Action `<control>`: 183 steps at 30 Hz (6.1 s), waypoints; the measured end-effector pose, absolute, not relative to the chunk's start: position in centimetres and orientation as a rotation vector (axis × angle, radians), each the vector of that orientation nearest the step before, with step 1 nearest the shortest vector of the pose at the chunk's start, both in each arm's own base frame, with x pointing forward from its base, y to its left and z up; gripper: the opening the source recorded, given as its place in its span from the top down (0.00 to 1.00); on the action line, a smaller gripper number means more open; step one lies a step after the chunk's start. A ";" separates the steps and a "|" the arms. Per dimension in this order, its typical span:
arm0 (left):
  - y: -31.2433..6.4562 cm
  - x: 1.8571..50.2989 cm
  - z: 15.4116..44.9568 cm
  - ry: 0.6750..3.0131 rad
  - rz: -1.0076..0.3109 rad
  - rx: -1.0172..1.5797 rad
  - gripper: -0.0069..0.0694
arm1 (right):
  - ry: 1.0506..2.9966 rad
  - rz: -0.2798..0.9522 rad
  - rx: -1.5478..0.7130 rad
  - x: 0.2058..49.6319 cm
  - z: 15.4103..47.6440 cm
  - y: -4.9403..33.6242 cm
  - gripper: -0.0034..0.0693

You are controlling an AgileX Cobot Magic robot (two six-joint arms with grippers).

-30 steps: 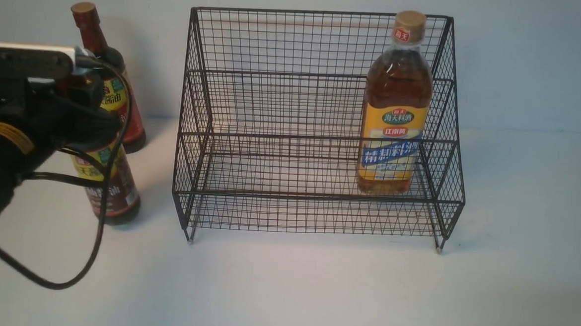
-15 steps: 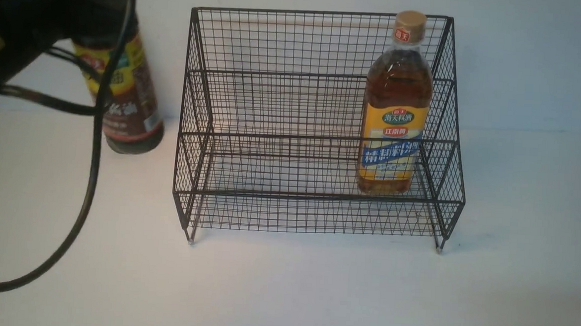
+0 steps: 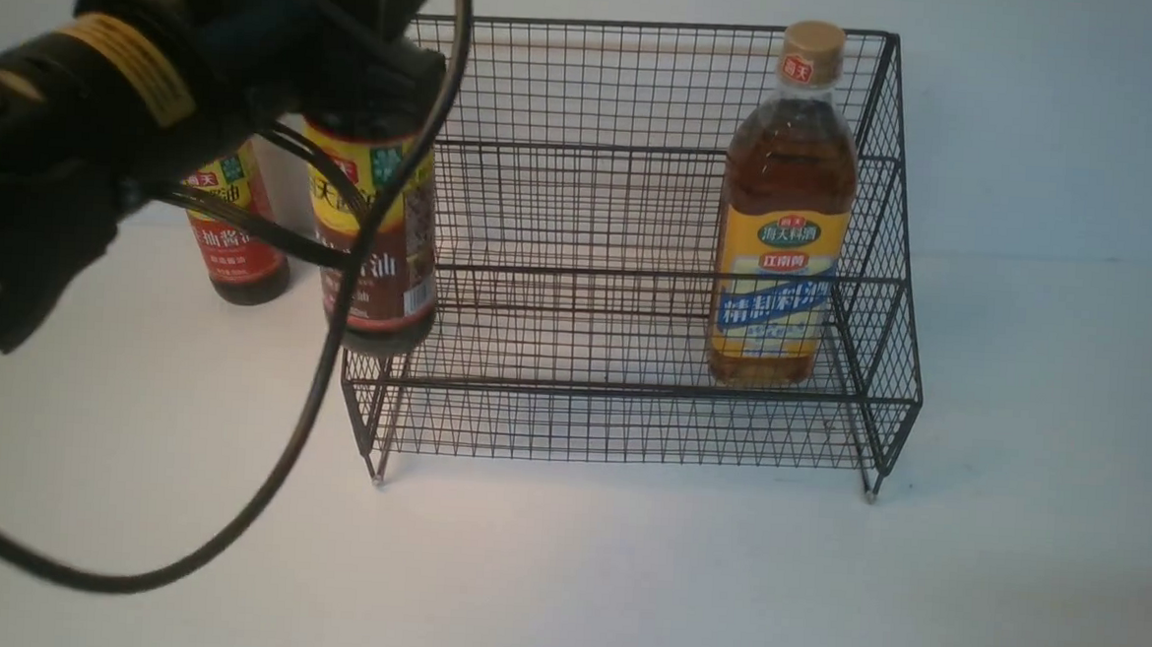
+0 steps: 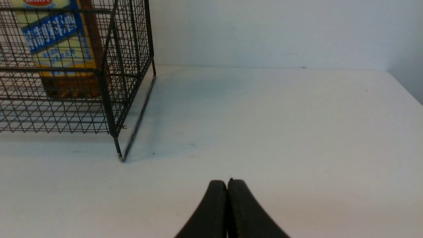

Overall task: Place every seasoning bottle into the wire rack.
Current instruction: Use the left arm to put the condiment bottle back on the shelf, then use the left arm to grab the condiment bottle closest to it

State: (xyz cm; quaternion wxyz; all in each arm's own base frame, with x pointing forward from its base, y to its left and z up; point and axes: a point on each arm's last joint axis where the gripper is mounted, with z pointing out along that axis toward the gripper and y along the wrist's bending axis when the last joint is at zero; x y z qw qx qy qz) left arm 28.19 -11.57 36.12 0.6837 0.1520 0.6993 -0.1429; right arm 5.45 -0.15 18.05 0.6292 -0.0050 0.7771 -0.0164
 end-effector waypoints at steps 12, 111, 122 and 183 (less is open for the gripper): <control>-12.9 30.4 32.7 1.678 -0.354 0.319 0.57 | 1.780 -0.038 -0.011 5.5 18.1 -0.2 0.97; 2.3 27.8 38.6 1.669 0.013 -0.123 0.87 | 1.780 -0.038 -0.011 5.5 18.1 -0.2 0.97; 2.2 33.0 35.0 1.569 0.077 -0.077 0.52 | 1.780 -0.038 -0.011 5.5 18.1 -0.2 0.97; 2.3 43.7 26.4 1.799 0.012 -0.124 0.54 | 1.780 -0.038 -0.011 5.5 18.1 -0.2 0.97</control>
